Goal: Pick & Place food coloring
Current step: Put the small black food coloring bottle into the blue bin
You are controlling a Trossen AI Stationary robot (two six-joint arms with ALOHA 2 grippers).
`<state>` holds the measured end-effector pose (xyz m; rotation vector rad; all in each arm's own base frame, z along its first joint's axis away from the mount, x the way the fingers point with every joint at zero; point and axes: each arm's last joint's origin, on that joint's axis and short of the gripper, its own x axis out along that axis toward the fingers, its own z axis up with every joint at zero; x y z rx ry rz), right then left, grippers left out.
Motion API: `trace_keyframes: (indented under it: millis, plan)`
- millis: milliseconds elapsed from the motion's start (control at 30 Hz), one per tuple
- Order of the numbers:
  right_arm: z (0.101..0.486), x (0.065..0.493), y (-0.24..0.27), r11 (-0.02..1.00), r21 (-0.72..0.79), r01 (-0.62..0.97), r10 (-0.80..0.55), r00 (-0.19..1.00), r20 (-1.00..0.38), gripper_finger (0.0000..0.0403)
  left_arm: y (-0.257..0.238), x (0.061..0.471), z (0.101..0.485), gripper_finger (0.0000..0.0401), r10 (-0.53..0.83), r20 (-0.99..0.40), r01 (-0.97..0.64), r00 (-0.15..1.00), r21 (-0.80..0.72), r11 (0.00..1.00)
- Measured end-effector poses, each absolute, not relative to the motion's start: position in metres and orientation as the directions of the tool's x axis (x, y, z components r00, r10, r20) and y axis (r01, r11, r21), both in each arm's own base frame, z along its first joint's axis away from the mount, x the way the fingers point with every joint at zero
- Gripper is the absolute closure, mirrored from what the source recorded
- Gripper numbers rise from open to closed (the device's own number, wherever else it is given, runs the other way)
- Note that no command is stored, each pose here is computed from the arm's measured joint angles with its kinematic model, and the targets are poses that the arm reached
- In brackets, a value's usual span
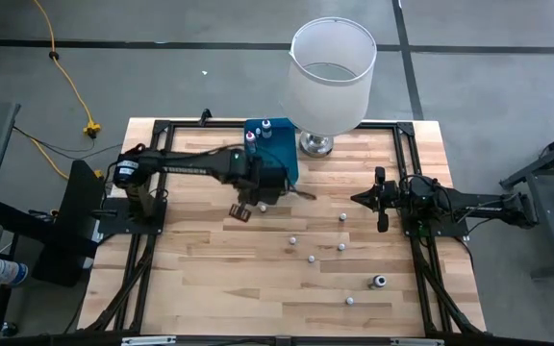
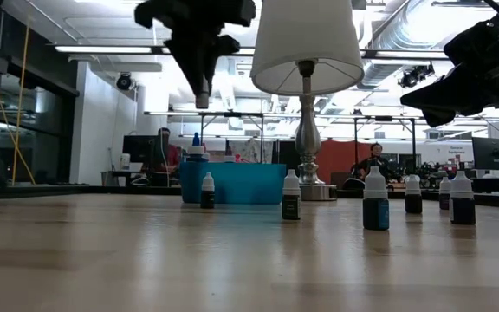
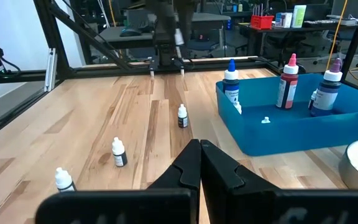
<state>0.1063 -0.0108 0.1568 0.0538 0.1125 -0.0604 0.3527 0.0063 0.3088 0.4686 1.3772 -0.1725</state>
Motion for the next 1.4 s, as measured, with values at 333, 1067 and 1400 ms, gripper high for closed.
trace_keyframes:
  millis: [333, 1067, 1400]
  plan:
    - [0.157, 0.106, -0.011, 0.997, 0.051, 0.063, -0.057, 0.992, -0.114, 0.0402, 0.034, 0.375, 0.293, 0.0350, 0.076, -0.958, 0.553, 0.276, 0.224, 0.803]
    - [0.155, 0.107, -0.011, 0.997, 0.052, 0.065, -0.058, 0.989, -0.138, 0.0402, 0.083, 0.406, 0.252, 0.0350, 0.234, -0.926, 0.002, 0.296, 0.245, 0.969]
    - [0.155, 0.107, -0.011, 0.997, 0.052, 0.066, -0.058, 0.989, -0.139, 0.0402, 0.108, 0.408, 0.238, 0.0350, 0.265, -0.926, -0.351, 0.270, 0.162, 0.922]
